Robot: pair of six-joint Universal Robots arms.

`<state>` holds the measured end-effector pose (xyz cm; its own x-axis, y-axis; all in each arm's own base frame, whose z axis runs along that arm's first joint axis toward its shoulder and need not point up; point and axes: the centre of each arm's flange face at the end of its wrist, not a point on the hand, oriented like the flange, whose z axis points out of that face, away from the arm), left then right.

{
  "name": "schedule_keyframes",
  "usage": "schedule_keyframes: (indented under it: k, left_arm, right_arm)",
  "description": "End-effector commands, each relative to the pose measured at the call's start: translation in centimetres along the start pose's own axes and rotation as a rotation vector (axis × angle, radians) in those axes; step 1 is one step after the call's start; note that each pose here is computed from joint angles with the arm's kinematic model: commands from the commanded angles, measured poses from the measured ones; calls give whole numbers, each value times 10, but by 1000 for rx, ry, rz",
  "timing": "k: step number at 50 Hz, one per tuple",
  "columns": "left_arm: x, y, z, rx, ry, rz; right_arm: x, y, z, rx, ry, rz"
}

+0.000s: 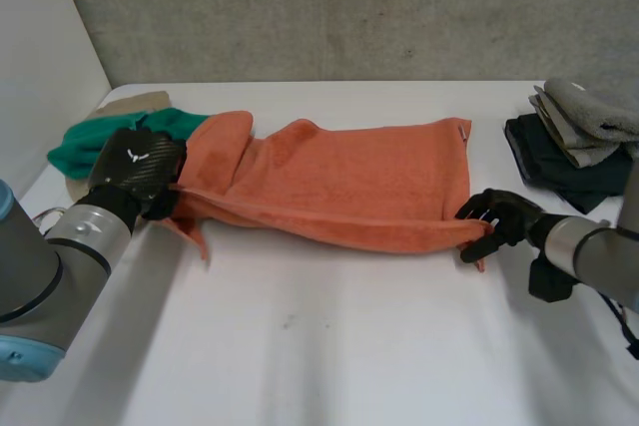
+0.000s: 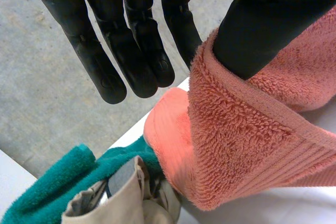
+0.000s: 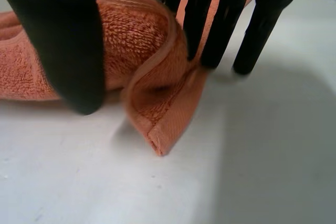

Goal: Fold the laundry.

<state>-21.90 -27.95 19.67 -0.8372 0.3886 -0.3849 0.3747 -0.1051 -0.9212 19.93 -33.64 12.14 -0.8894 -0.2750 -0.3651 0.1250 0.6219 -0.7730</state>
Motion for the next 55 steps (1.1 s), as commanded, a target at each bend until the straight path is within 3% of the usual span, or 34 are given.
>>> schedule_keyframes:
  k: [1,3,6,10,12,16,18,23,26,31,36,38,41,44,45,46,50,55]
  left_arm:
    - [-7,-15,-1,45,-22,11]
    - [-10,-24,-3,73,-34,18]
    - [-22,-46,-11,131,-69,33]
    - [-35,-81,-28,197,-100,50]
    - [-40,-94,-35,209,-105,54]
    - [-48,-116,-49,199,-95,56]
    - [-51,-122,-53,174,-80,54]
    - [-49,-116,-52,99,-48,41]
    - [-42,-86,-34,-2,-8,30]
    - [-31,-40,-2,-146,55,92]
    - [-22,-11,36,-195,101,216]
    - [-34,-18,69,-143,47,297]
    - [-48,-39,92,-54,-24,333]
    - [-76,-97,115,180,-175,378]
    - [-93,-132,120,336,-275,398]
    - [-95,-138,121,364,-292,400]
    - [-114,-201,109,688,-431,344]
    - [-123,-217,89,726,-426,280]
  right_arm:
    - [-5,-7,12,53,53,-56]
    - [-5,-16,8,96,66,-77]
    - [-24,-61,-22,278,59,-231]
    - [-56,-104,-83,452,75,-556]
    - [-68,-117,-112,497,118,-752]
    - [-76,-124,-143,469,203,-982]
    - [-81,-127,-153,460,211,-1025]
    - [-89,-128,-172,423,204,-1026]
    - [-85,-123,-166,372,192,-1016]
    - [-63,-106,-110,217,171,-995]
    - [-55,-114,-74,205,223,-991]
    - [-59,-133,-60,296,275,-1002]
    - [-74,-164,-52,495,319,-994]
    - [-90,-211,-63,798,362,-947]
    - [-95,-221,-67,873,367,-933]
    - [-102,-240,-80,1008,383,-905]
    - [-119,-268,-106,1236,413,-878]
    - [-123,-270,-109,1256,408,-877]
